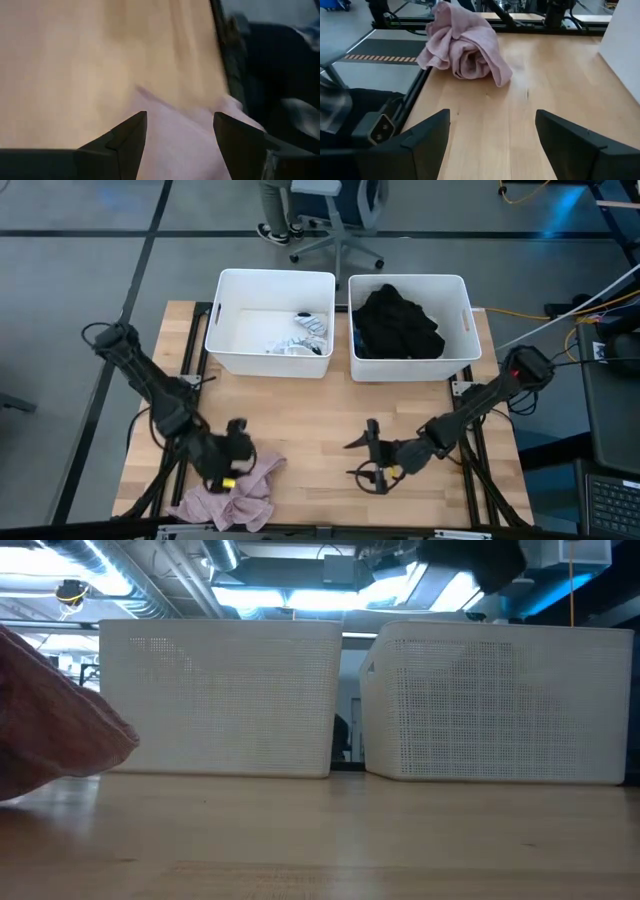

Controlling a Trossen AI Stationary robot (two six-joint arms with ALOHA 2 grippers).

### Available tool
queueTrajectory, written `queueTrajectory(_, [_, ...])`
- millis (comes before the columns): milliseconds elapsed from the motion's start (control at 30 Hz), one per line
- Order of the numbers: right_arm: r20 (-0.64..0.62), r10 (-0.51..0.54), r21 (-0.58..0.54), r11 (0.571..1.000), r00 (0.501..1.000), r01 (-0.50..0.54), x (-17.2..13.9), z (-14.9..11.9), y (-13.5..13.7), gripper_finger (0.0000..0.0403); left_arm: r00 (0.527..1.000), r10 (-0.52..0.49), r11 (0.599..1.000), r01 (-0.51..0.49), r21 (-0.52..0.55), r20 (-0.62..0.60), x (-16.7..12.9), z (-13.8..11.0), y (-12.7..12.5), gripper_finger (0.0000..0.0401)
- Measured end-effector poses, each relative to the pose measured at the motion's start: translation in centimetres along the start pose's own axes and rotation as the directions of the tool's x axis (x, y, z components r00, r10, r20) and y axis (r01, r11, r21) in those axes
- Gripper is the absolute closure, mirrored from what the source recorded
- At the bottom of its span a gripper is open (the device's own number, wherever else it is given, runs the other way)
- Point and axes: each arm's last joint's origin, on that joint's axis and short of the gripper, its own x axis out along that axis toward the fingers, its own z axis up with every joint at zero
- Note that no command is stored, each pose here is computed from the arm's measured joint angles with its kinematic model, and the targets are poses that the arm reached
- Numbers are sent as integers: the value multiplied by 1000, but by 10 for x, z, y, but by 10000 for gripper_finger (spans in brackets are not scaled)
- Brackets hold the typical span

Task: Sort clothes
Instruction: Put the pink cloth into the right white bin

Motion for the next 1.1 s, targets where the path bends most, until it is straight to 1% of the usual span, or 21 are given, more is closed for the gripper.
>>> queueTrajectory(67, [2,-4,4,1000,1000,4,8,-6,1,109,995,-38,997,32,-65,-91,4,-8,-14,180])
queueTrajectory(133, [5,-8,2,1000,1000,8,14,-10,3,109,981,-61,990,35,-140,-186,8,-19,-26,180])
queueTrajectory(200, [9,-28,-10,1000,1000,28,19,-13,1,109,957,-90,974,27,-226,-275,11,-30,-36,180])
queueTrajectory(300, [14,-54,-13,998,998,55,24,-16,0,109,911,-97,945,-43,-325,-402,15,-49,-47,180])
queueTrajectory(367, [24,-65,-10,998,998,65,26,-16,-2,109,884,-76,932,-102,-349,-462,17,-61,-53,180])
queueTrajectory(433, [21,-69,-10,998,997,69,27,-16,-4,109,868,-62,922,-139,-360,-493,20,-70,-60,180])
queueTrajectory(633, [22,-73,-28,997,997,73,27,-16,-4,109,834,21,928,-222,-300,-551,42,-90,-71,180])
queueTrajectory(800, [21,-74,-36,997,997,74,27,-16,-4,109,811,106,954,-246,-171,-575,68,-98,-70,180])
queueTrajectory(867, [23,-82,-37,996,996,83,27,-16,-4,109,815,136,964,-240,-115,-564,77,-98,-68,180])
queueTrajectory(967, [26,-105,-38,994,994,106,27,-16,-5,109,835,168,973,-226,-48,-524,90,-95,-65,180])
queueTrajectory(1033, [27,-112,-45,993,993,113,27,-16,-5,109,852,187,975,-223,-15,-489,96,-90,-61,180])
queueTrajectory(1100, [28,-113,-55,992,993,114,27,-16,-5,109,867,222,971,-241,16,-445,100,-83,-56,180])
